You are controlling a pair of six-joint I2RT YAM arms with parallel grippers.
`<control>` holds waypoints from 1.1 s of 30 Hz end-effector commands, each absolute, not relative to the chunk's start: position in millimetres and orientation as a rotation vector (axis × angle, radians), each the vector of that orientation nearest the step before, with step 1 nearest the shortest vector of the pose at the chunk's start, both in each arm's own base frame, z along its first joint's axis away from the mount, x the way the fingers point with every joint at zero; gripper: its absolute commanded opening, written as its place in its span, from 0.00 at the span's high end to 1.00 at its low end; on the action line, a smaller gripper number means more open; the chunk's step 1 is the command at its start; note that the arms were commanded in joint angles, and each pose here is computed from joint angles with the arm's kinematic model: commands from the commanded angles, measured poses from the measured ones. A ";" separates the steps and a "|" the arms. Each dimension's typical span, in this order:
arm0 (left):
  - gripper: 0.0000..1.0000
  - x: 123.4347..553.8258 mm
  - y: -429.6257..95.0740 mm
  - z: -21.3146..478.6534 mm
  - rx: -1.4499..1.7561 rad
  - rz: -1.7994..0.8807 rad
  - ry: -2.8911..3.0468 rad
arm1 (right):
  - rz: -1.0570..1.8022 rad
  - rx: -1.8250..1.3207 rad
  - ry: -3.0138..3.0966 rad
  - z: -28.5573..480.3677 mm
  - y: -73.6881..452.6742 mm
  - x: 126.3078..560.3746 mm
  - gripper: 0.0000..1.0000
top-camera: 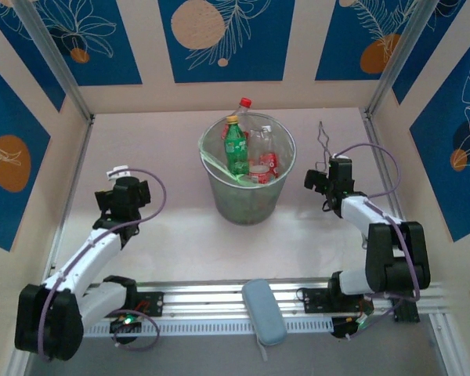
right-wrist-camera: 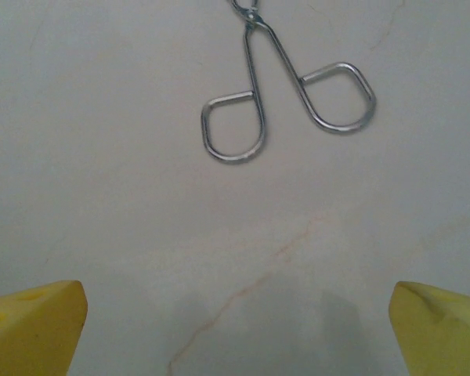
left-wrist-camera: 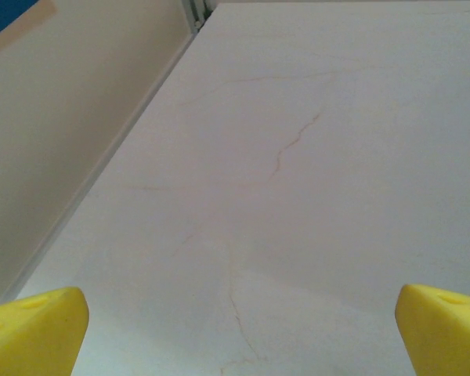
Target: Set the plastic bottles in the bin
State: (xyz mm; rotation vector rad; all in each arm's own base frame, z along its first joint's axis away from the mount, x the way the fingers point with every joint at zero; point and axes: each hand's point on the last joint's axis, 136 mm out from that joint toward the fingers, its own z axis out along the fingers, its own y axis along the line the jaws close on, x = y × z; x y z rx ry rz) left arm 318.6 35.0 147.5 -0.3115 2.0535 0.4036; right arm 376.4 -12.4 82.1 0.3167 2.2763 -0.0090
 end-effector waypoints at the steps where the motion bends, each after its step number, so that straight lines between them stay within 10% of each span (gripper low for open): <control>1: 0.00 332.8 43.6 149.3 -0.327 0.411 1.968 | 0.003 0.287 2.141 96.9 -11.1 403.4 0.01; 33: 0.00 390.8 -10.2 97.3 0.024 0.211 1.855 | 0.056 0.119 1.928 94.3 4.5 395.0 0.01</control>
